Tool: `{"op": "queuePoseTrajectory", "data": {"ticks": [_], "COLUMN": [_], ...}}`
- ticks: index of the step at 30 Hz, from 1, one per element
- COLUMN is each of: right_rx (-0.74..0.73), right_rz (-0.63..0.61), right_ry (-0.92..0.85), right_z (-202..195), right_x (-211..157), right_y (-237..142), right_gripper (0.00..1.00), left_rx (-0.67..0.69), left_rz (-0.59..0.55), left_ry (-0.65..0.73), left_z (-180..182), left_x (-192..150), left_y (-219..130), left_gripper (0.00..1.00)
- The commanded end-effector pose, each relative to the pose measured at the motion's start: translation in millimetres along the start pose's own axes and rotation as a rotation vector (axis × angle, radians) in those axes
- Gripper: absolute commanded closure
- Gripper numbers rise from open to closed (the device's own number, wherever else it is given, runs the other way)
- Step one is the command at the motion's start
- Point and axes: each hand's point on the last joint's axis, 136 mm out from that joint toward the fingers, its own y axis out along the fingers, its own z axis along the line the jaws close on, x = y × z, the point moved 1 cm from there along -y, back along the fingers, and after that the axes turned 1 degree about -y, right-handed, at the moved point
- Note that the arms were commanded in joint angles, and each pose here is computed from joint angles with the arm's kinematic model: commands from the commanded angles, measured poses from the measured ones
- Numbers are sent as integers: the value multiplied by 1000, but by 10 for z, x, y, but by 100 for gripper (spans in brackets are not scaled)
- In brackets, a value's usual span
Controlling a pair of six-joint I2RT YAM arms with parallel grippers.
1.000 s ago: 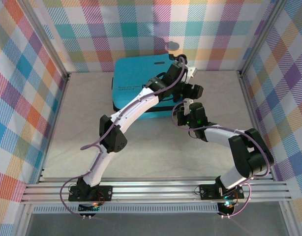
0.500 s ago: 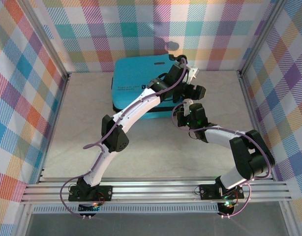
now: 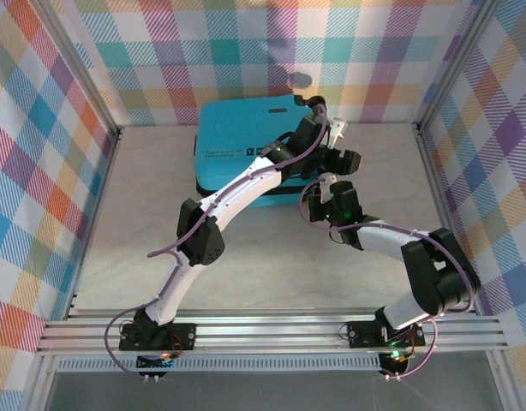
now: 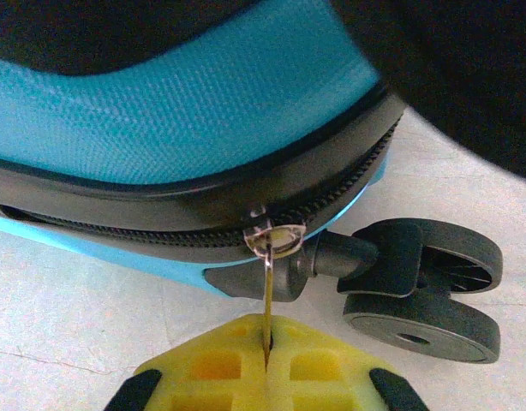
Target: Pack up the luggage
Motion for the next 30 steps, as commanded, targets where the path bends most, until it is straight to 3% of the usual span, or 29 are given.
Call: {"op": "queuePoseTrajectory", "data": {"ticks": [1,6,13,27,30], "right_rx": [-5,-100,-212,-235,-185], "right_rz": [-68,-43,-25,16,5], "right_ry": [-25,8,84,104,88], "right_z": [33,-208,-558,-760,-680], "right_x": [167,175,237,447,448], "right_y": [-78,-46,-68,67,59], "right_gripper": [100,100,100,100,100], "left_rx": [125,251,340,398,406], "left_rz": [117,137,173,208,213], "left_ry": [-62,-130,-144,-192,-189], "left_z": [195,500,663,900,929], "left_x": [-352,-428,-566,-781,-813], "left_y": [-11,-149,-283,-473,-533], "left_gripper": [15,16,17,17,17]}}
